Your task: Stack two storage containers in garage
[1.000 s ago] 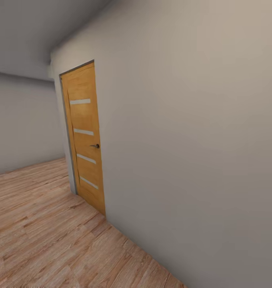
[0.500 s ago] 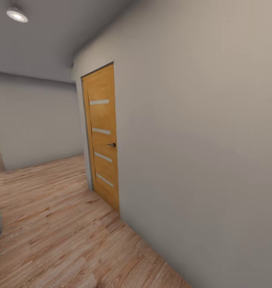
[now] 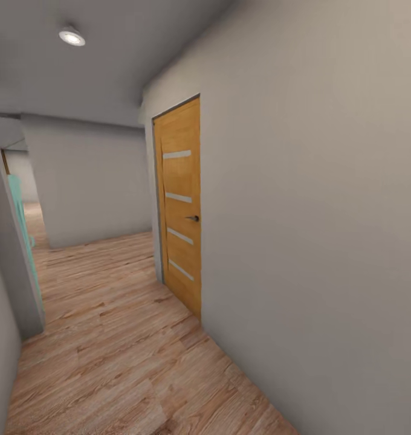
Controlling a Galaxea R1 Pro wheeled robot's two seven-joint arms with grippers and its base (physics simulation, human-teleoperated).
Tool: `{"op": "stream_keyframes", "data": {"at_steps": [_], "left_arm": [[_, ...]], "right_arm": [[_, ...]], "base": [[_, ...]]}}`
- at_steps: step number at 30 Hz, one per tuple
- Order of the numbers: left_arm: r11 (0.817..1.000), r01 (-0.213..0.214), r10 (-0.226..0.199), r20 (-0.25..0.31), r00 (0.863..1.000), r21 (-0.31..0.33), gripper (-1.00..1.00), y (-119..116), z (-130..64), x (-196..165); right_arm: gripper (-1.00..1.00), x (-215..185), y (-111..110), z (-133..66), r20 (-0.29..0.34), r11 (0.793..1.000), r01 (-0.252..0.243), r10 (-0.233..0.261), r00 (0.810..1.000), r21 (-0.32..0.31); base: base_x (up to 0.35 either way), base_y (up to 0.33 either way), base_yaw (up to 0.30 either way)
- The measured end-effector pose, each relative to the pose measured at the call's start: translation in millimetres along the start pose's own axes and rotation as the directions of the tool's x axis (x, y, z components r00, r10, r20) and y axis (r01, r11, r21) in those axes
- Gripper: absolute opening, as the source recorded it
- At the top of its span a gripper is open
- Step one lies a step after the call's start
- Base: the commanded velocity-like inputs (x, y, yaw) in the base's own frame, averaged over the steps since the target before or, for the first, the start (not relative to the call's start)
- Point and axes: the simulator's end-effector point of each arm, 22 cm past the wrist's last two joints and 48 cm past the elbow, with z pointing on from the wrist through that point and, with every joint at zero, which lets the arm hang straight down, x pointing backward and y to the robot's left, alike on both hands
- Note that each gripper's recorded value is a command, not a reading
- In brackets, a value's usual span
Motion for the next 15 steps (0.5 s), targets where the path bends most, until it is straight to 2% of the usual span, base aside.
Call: {"op": "stream_keyframes", "data": {"at_steps": [15], "left_arm": [[1.000, -0.001, 0.001, 0.000, 1.000, 0.001, 1.00, -1.0, 0.0, -0.2]], "right_arm": [[1.00, 0.6, -4.8, 0.0, -0.001, 1.000, 0.000, 0.000, 1.000, 0.006]], "base": [[0.000, 0.000, 0.271]]}}
